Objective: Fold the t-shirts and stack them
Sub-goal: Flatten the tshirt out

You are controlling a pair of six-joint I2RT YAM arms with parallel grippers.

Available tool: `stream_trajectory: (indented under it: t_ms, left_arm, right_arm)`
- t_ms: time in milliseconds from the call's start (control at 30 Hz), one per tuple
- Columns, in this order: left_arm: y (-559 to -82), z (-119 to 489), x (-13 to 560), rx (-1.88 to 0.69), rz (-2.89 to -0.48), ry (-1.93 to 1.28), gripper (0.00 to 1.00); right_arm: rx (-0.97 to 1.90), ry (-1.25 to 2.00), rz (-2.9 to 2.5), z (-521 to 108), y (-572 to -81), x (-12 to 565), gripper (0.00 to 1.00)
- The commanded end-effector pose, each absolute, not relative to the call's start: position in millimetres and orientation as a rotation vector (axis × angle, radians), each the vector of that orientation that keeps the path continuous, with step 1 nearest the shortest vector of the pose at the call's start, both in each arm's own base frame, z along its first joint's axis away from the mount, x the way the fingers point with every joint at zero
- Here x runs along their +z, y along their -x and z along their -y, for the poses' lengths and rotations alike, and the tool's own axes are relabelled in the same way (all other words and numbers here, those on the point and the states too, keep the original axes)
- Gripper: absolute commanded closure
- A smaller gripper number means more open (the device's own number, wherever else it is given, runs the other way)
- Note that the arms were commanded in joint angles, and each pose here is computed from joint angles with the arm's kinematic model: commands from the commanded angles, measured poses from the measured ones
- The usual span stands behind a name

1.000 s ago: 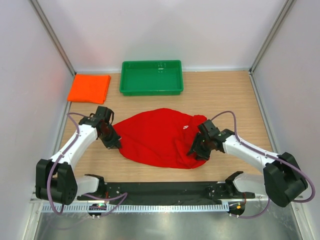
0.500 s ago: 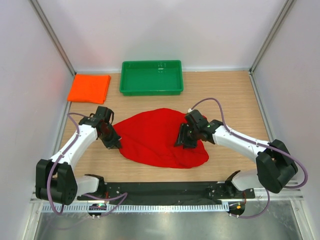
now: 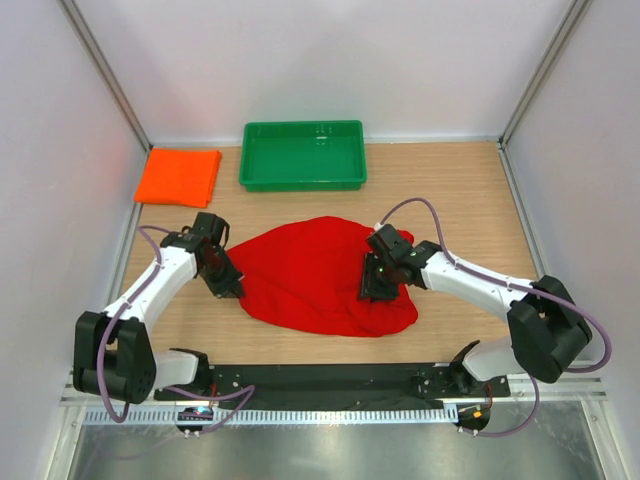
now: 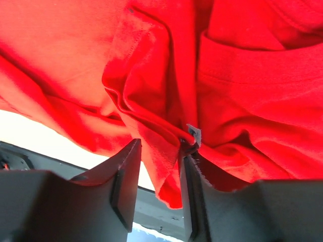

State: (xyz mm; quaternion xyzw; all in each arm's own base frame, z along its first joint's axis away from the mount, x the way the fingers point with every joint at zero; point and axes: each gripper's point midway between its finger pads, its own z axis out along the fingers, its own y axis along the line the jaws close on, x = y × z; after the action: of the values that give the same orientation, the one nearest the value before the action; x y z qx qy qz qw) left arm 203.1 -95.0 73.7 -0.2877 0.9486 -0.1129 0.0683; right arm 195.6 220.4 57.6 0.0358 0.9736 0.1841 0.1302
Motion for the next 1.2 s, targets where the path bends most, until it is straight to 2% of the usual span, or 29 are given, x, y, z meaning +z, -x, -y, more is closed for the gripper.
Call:
stream_trajectory:
  t_ms: [0, 233, 333, 400, 633, 833, 1000, 1100, 1167]
  left_arm:
    - [-210.5, 99.2, 78.6, -0.374, -2.842, 0.839, 1.0]
    - [-211.6, 98.8, 77.6, -0.366, -2.848, 0.842, 1.0]
    - [-212.3, 99.5, 78.0, -0.369, -2.851, 0.843, 1.0]
    - [-211.5, 98.6, 78.1, -0.359, -2.854, 0.848, 1.0]
    - [-218.0, 94.4, 105.8, -0.367, -2.763, 0.838, 1.0]
    - [-223.3, 85.6, 150.0, -0.361, -2.63, 0.851, 1.0]
    - [-222.2, 84.0, 181.1, -0.417, -2.523, 0.888, 1.0]
    - [-213.2, 92.5, 178.9, -0.497, -2.524, 0.931, 1.0]
    - [-200.6, 96.9, 157.6, -0.525, -2.559, 0.992, 1.0]
  right_arm:
    - [0.513, -0.085, -2.773, -217.9, -205.2, 68.7, 0.6]
    - [0.489, -0.103, -2.73, -215.4, -213.7, 71.2, 0.72]
    - [0.479, -0.101, -2.716, -216.9, -219.6, 74.0, 0.86]
    - [0.424, -0.094, -2.704, -211.0, -225.4, 80.0, 0.99]
    - [0.14, -0.048, -2.545, -166.0, -254.3, 146.1, 0.99]
    - [-0.054, -0.118, -2.297, -112.5, -288.8, 238.5, 0.99]
    - [-0.073, -0.2, -2.11, -76.0, -312.4, 319.4, 0.99]
    - [-0.014, -0.193, -2.069, -77.1, -309.5, 349.3, 0.99]
    - [0.051, -0.172, -2.078, -83.3, -301.1, 352.0, 0.99]
